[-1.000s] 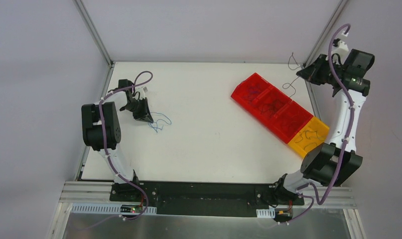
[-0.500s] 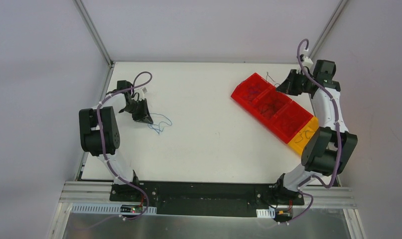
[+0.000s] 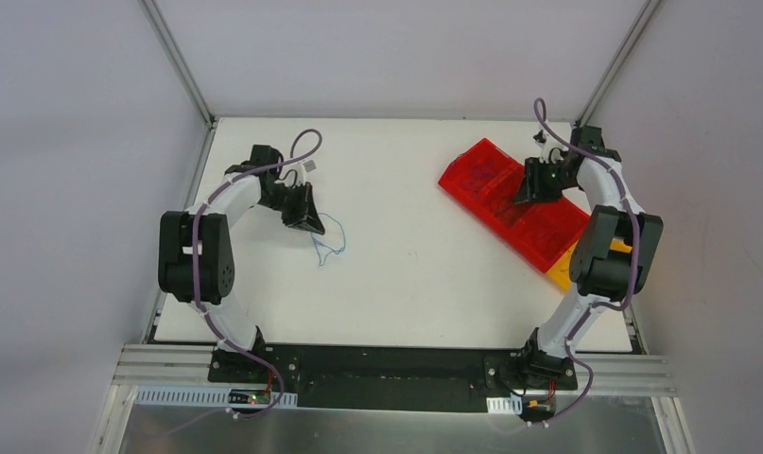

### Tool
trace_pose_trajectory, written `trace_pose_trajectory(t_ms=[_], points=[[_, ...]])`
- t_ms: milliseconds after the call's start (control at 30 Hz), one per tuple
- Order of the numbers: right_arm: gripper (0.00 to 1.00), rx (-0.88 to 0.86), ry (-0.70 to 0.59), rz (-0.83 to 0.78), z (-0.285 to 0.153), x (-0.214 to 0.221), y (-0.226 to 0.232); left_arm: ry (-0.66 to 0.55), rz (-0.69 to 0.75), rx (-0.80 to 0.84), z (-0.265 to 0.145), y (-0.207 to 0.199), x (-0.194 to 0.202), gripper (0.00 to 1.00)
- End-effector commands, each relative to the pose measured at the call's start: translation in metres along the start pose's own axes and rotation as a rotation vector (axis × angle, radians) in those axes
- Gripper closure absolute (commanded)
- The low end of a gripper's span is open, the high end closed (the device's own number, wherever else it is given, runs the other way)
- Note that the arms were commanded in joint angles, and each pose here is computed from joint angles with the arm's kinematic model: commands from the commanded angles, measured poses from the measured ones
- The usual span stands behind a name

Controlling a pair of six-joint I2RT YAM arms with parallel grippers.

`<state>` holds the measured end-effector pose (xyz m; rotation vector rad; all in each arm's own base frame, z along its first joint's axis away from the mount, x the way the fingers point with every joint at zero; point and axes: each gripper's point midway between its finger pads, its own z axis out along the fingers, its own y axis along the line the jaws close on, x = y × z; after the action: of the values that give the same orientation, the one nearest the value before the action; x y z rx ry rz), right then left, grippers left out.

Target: Untangle the cables

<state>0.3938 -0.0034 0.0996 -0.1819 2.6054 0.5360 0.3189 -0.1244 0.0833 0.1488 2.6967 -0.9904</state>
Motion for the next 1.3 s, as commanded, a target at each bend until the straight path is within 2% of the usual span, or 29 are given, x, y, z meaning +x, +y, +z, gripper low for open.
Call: trace_pose_trajectory(t_ms=[0,133,300,500,600,767,800,867,967,1000,1033,1067,1100,1167,1233,1267], points=[[0.45,0.004,-0.037,-0.057,-0.041,-0.029,0.012,-0.022,0.074,0.167,-0.010,-0.072,-0.021,1.00],[0.19,-0.155,-0.174,-0.153,-0.091,-0.047,0.074,0.004,0.122,0.272,-0.006,-0.121,-0.026,1.00],[0.02,-0.371,-0.247,-0.299,-0.117,-0.037,0.172,0.017,0.160,0.376,-0.007,-0.174,-0.032,1.00],[0.01,-0.547,-0.290,-0.470,-0.113,-0.003,0.279,0.053,0.235,0.506,-0.013,-0.237,-0.028,1.00],[0.01,-0.568,-0.288,-0.522,-0.101,0.007,0.303,0.080,0.280,0.574,-0.019,-0.261,-0.021,1.00],[0.02,-0.566,-0.293,-0.540,-0.076,0.006,0.319,0.107,0.345,0.660,-0.028,-0.285,-0.009,1.00],[0.06,-0.570,-0.292,-0.544,-0.073,0.006,0.322,0.110,0.349,0.673,-0.030,-0.289,-0.007,1.00],[0.24,-0.568,-0.273,-0.542,-0.069,0.009,0.324,0.110,0.346,0.685,-0.032,-0.293,-0.007,1.00],[0.85,-0.549,-0.259,-0.537,-0.077,0.016,0.320,0.078,0.358,0.676,-0.034,-0.296,-0.012,1.00],[1.00,-0.527,-0.263,-0.531,-0.083,0.018,0.315,0.064,0.363,0.667,-0.035,-0.296,-0.014,1.00],[1.00,-0.509,-0.265,-0.520,-0.090,0.022,0.310,0.049,0.367,0.652,-0.034,-0.295,-0.016,1.00],[1.00,-0.492,-0.273,-0.511,-0.099,0.024,0.305,0.035,0.370,0.640,-0.034,-0.295,-0.018,0.95],[1.00,-0.469,-0.273,-0.498,-0.106,0.027,0.299,0.022,0.374,0.631,-0.034,-0.295,-0.020,0.86],[1.00,-0.421,-0.286,-0.456,-0.125,0.032,0.283,-0.001,0.376,0.607,-0.033,-0.294,-0.024,0.60],[1.00,-0.365,-0.289,-0.417,-0.145,0.038,0.263,-0.024,0.376,0.580,-0.031,-0.292,-0.029,0.32],[1.00,-0.327,-0.288,-0.400,-0.155,0.041,0.251,-0.043,0.378,0.555,-0.030,-0.289,-0.032,0.06]])
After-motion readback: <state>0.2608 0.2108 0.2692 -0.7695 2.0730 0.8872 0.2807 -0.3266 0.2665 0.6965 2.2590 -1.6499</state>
